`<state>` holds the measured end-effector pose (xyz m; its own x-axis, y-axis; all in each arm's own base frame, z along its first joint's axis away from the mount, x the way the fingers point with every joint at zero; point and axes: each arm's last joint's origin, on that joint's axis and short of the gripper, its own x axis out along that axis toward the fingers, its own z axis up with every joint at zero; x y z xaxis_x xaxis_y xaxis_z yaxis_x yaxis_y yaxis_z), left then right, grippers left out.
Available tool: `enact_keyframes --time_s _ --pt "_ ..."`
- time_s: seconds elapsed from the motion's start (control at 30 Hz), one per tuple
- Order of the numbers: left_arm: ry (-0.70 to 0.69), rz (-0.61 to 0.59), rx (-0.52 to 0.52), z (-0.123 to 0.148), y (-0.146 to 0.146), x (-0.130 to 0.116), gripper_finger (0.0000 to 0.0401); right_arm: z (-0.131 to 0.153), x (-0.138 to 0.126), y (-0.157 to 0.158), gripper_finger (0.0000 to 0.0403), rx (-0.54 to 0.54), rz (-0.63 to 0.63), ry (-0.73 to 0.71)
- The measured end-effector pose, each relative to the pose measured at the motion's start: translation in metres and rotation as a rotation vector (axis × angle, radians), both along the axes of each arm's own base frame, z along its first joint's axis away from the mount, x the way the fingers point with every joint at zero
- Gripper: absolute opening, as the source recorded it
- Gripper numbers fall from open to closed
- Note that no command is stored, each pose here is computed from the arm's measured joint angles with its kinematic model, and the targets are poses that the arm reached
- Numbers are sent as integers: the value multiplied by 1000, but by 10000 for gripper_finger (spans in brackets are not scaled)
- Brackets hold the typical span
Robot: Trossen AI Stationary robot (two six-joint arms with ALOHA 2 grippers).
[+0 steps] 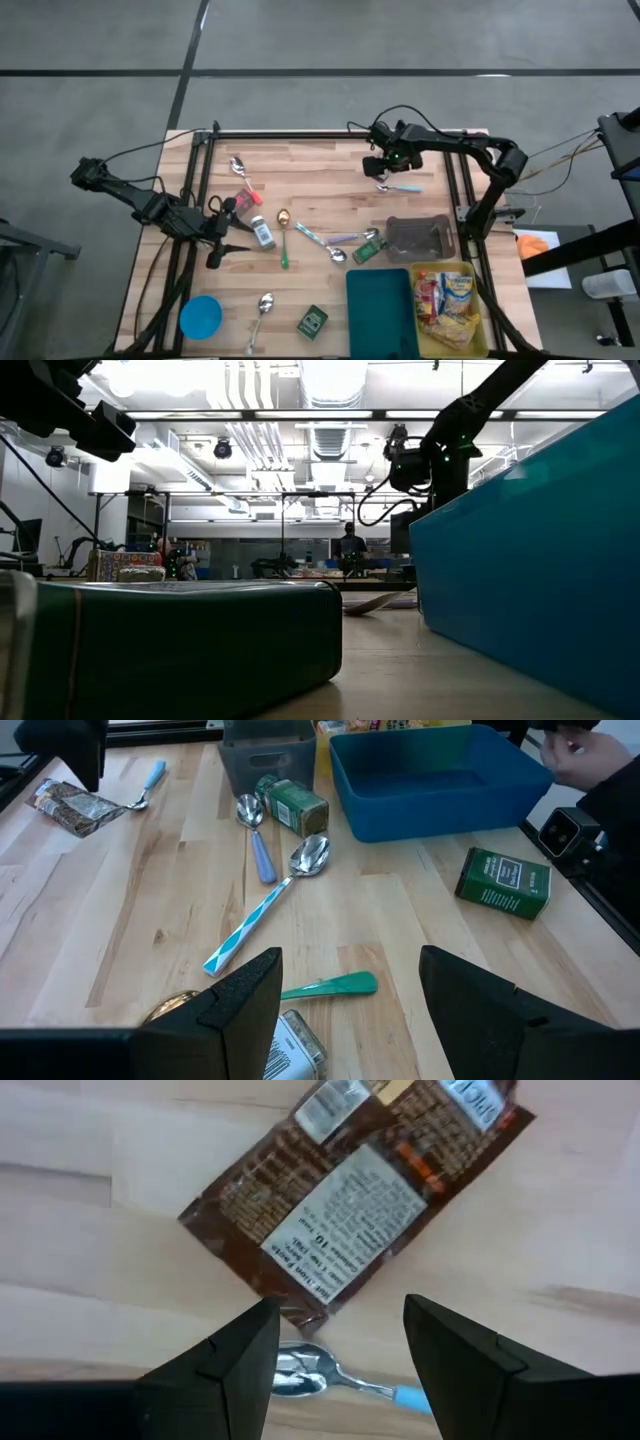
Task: Pick & Place Food Item
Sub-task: Put the orange seasoning pack into the blue bin
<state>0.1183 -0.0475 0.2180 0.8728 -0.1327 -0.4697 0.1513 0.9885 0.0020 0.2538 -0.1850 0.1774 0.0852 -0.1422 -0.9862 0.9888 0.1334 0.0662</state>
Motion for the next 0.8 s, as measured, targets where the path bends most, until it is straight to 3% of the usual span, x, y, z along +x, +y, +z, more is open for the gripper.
enact_keyframes --time_s 0.13,0.23,0.4,0.57,0.8 --pt "0 0 0 0 0 0 241 13 2 -2 213 39 99 -46" --pt "0 0 0 0 0 0 241 29 6 -6 213 -86 194 -13" --pt "0 0 0 0 0 0 241 45 2 -21 213 -259 227 119" --pt "0 0 0 0 0 0 241 44 -7 -36 213 -171 203 26" --pt "0 0 0 0 0 0 241 26 -17 -29 213 -56 195 38"
